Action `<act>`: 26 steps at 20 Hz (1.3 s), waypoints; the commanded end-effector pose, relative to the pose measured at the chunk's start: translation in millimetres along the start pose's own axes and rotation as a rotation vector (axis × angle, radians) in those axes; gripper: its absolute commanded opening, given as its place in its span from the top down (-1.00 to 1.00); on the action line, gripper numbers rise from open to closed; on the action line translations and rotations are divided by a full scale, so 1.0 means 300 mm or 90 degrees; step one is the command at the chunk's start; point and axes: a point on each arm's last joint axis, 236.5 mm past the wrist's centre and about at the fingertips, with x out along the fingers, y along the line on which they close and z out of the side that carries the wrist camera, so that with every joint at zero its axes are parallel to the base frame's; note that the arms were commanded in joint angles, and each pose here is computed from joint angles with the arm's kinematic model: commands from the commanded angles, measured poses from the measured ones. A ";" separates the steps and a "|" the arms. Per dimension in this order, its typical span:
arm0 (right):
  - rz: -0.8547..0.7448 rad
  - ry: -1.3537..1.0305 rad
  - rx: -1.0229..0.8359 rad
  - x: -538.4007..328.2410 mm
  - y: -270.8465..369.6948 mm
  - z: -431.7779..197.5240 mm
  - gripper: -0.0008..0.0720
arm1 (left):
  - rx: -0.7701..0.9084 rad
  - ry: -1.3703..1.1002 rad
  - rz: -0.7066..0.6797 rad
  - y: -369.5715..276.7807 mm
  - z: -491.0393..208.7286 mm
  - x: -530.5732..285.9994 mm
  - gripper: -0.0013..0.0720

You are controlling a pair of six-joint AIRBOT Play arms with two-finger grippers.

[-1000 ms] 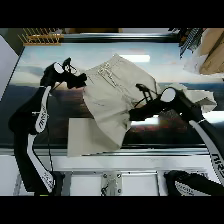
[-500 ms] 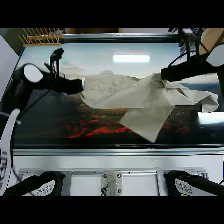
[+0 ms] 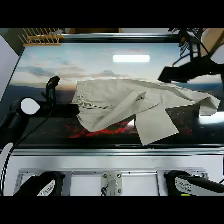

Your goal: Fold the clothes and pants, and hang the long-sleeved shirts on hangers.

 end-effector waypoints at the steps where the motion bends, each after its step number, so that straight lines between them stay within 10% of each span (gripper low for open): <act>1: -0.032 0.091 0.116 0.013 -0.217 -0.254 -0.61 | -0.063 0.051 0.019 0.101 -0.169 -0.005 0.94; 11: -0.046 0.218 0.393 0.124 -0.445 -0.777 -0.61 | -0.054 0.202 -0.006 0.059 -0.602 -0.135 0.94; 12: -0.026 0.197 0.403 0.132 -0.426 -0.746 -0.61 | -0.048 0.176 -0.006 0.053 -0.578 -0.144 0.43; 13: -0.004 0.174 0.411 0.138 -0.407 -0.712 -0.60 | -0.043 0.136 -0.006 0.047 -0.526 -0.158 -0.64; 14: 0.016 0.147 0.419 0.140 -0.388 -0.674 -0.61 | -0.047 0.087 -0.001 0.046 -0.451 -0.178 -0.91; 20: 0.085 0.063 0.404 0.115 -0.317 -0.554 -0.60 | -0.133 -0.118 0.082 0.340 0.121 -0.276 -0.86; 26: 0.105 0.093 0.393 0.101 -0.276 -0.582 -0.60 | -0.210 0.038 0.074 0.721 0.285 0.074 -0.86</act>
